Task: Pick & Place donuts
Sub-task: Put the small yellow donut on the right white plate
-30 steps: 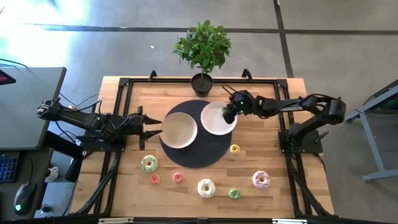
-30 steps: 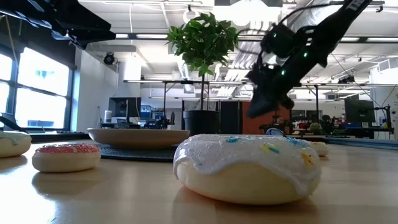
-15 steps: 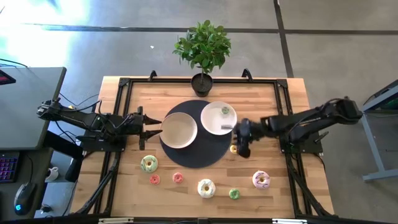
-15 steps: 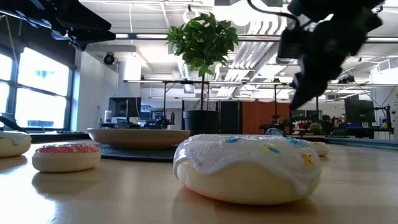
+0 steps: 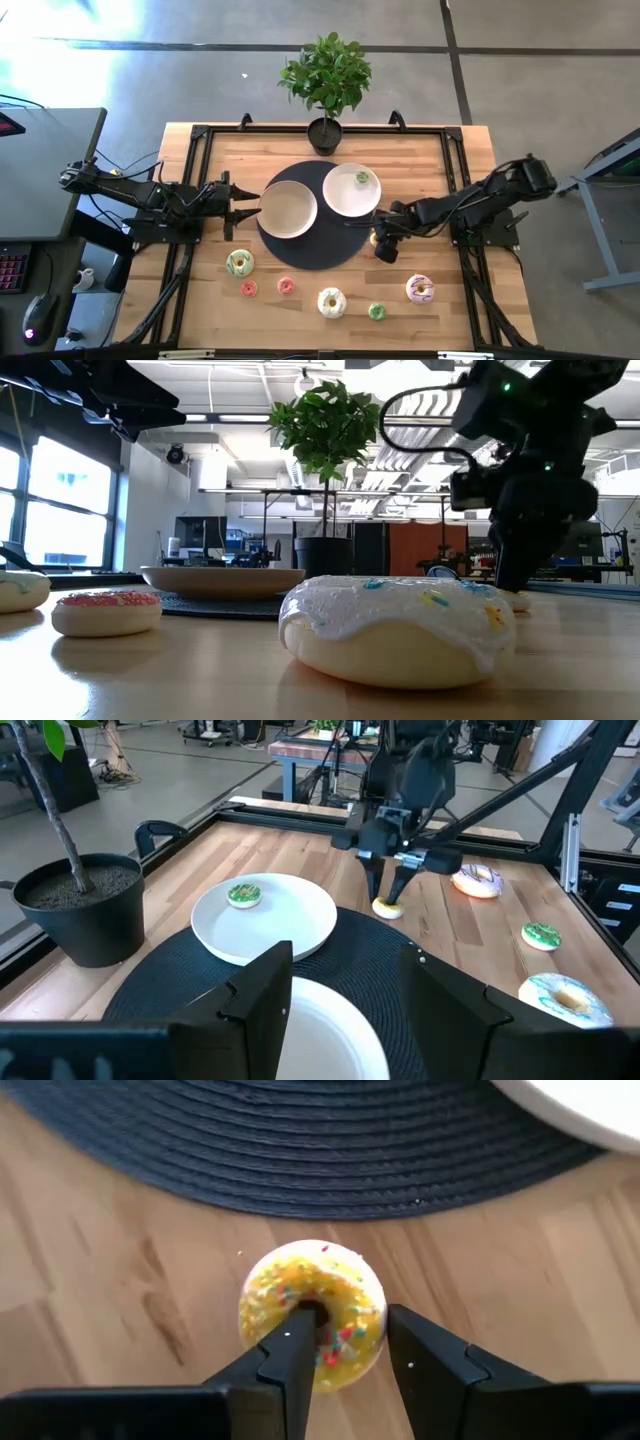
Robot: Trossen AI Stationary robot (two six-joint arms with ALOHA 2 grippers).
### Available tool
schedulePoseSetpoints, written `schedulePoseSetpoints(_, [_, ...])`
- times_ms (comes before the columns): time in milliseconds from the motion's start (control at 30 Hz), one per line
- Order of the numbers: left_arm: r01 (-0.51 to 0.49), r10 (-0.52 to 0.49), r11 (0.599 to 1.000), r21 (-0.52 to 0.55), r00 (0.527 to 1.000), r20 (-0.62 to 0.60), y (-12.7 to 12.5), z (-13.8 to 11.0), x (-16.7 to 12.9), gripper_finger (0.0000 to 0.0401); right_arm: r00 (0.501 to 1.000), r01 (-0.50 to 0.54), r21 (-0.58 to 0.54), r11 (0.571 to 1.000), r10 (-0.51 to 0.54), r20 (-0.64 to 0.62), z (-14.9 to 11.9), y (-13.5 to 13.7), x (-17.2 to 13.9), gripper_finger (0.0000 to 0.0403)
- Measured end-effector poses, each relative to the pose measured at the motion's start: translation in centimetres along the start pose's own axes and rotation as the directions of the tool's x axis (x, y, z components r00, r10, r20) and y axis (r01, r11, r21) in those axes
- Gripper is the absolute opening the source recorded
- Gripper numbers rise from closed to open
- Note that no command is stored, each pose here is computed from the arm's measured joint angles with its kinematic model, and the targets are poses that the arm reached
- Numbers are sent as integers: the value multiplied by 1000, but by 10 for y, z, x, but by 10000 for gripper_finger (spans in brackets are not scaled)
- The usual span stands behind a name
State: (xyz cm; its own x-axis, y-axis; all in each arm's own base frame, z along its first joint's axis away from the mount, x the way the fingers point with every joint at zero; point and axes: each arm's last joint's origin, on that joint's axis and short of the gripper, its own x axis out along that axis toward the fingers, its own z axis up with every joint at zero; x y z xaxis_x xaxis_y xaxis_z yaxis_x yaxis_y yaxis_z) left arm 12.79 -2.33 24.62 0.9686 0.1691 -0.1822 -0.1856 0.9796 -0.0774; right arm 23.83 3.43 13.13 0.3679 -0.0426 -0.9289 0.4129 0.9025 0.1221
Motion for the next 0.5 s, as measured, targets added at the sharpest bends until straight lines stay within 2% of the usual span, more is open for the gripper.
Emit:
schedulePoseSetpoints(133, [0,0,1000,0,1000,0,0,0,0,179,1000,-17,66,998,19,-23,3,-4,3,105])
schedulePoseSetpoints(267, [0,0,1000,0,1000,0,0,0,0,179,995,-96,86,992,97,-7,7,-5,-3,44])
schedulePoseSetpoints(333, [0,0,1000,0,1000,0,0,0,0,179,989,-140,89,986,135,57,13,-5,-12,15])
schedulePoseSetpoints(400, [1,-1,1000,1,1000,-1,0,0,0,179,978,-158,73,985,146,152,21,-5,-22,15])
schedulePoseSetpoints(500, [1,-1,1000,1,1000,0,0,0,0,179,940,-54,59,997,31,340,34,-13,-35,31])
